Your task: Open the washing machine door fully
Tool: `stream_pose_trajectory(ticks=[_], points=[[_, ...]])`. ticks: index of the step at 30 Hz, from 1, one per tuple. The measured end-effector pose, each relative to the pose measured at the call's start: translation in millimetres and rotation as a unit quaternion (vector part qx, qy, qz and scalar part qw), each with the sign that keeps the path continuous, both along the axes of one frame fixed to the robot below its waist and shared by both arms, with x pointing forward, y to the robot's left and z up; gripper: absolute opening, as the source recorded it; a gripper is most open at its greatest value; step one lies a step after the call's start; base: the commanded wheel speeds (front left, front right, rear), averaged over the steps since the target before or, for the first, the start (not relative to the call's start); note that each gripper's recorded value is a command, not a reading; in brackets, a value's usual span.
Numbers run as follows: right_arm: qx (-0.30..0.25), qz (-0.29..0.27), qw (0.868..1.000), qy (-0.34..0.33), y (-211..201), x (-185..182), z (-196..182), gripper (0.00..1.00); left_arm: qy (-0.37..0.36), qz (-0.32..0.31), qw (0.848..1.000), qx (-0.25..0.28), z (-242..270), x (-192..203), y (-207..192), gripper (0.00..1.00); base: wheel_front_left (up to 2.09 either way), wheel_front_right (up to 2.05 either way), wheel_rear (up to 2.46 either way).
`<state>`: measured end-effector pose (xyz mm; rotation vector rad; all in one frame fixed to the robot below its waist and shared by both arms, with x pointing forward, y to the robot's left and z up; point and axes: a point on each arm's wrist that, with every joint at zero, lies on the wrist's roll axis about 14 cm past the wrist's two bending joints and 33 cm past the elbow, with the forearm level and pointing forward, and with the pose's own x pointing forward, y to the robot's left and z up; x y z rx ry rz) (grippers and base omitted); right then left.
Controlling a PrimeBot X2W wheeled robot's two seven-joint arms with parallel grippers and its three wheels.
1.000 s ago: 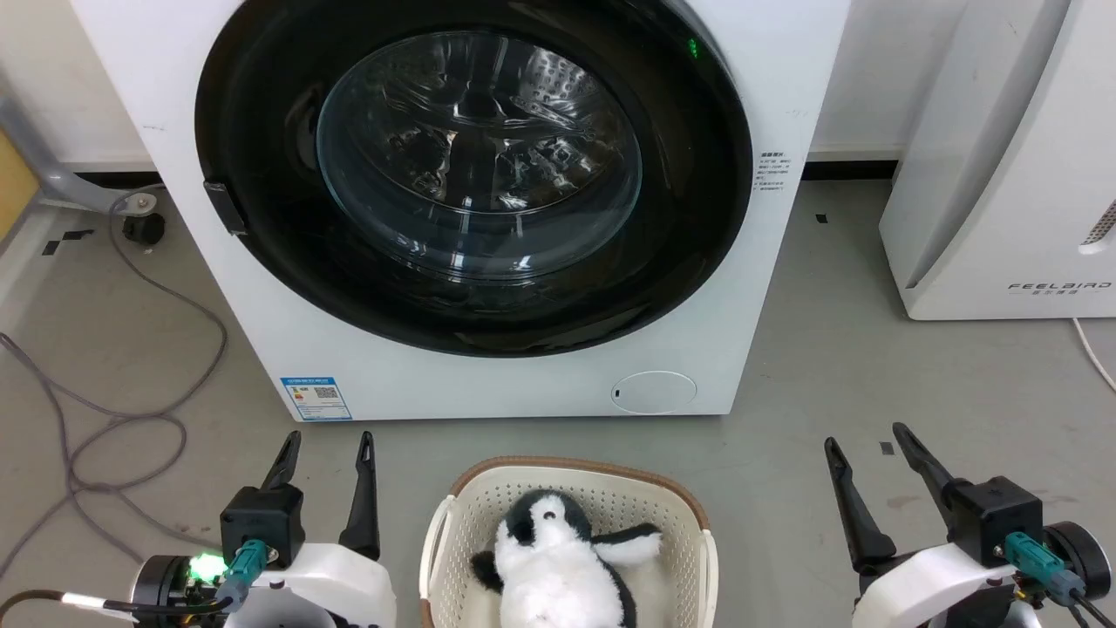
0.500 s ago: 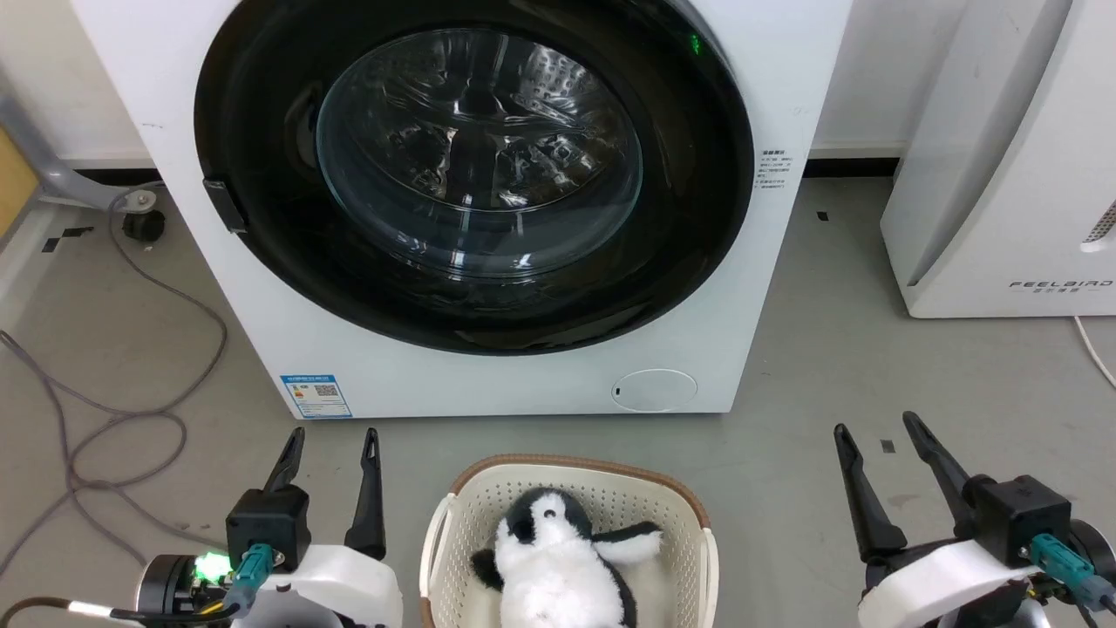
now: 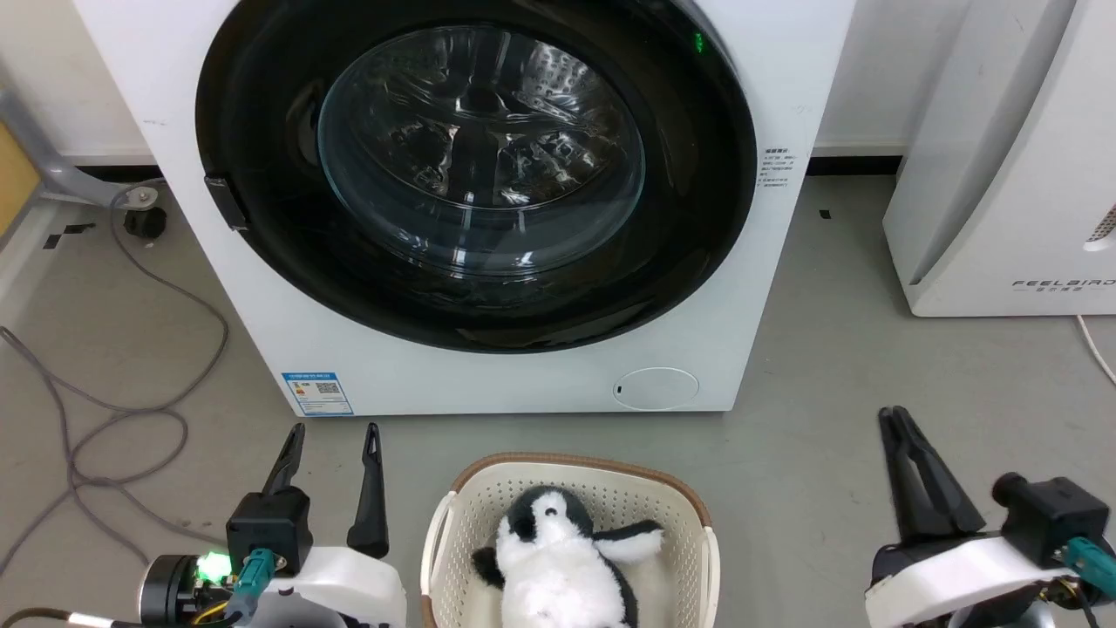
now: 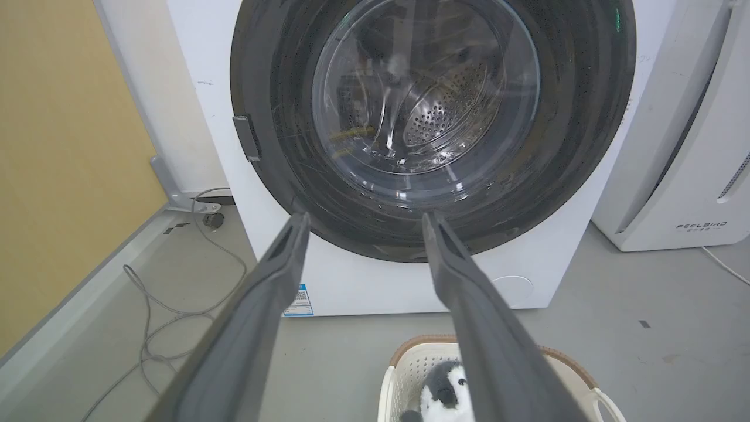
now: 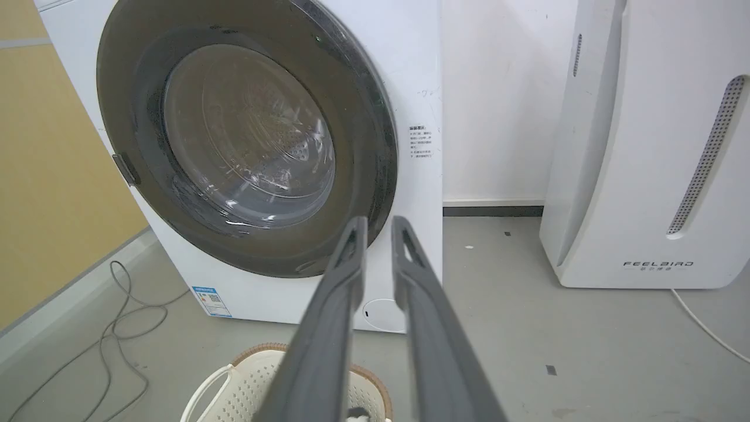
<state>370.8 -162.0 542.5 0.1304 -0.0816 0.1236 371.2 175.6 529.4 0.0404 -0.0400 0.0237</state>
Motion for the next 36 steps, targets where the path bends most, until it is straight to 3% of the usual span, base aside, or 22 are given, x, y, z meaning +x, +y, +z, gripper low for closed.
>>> stream_pose_trajectory(ticks=[9, 18, 27, 36], points=[[0.143, -0.003, 0.99, 0.003, -5, 1, -2, 0.0, -0.01, 0.006, 1.0, 0.0, 3, 0, 0, 1.0, 0.0, 0.0, 0.0], [0.298, -0.008, 0.954, 0.009, -9, 4, -6, 0.0, -0.019, 0.01, 1.0, 0.0, 4, 1, 1, 1.0, 0.0, 0.0, 0.0], [0.398, -0.026, 0.917, 0.024, -29, 24, -10, 0.0, -0.026, 0.016, 1.0, 0.0, 5, 6, 2, 1.0, 0.0, 0.0, 0.0], [0.45, -0.033, 0.892, 0.039, -42, 56, -15, 0.0, -0.034, 0.024, 0.999, 0.001, 6, 16, 6, 1.0, 0.0, 0.0, 0.0]])
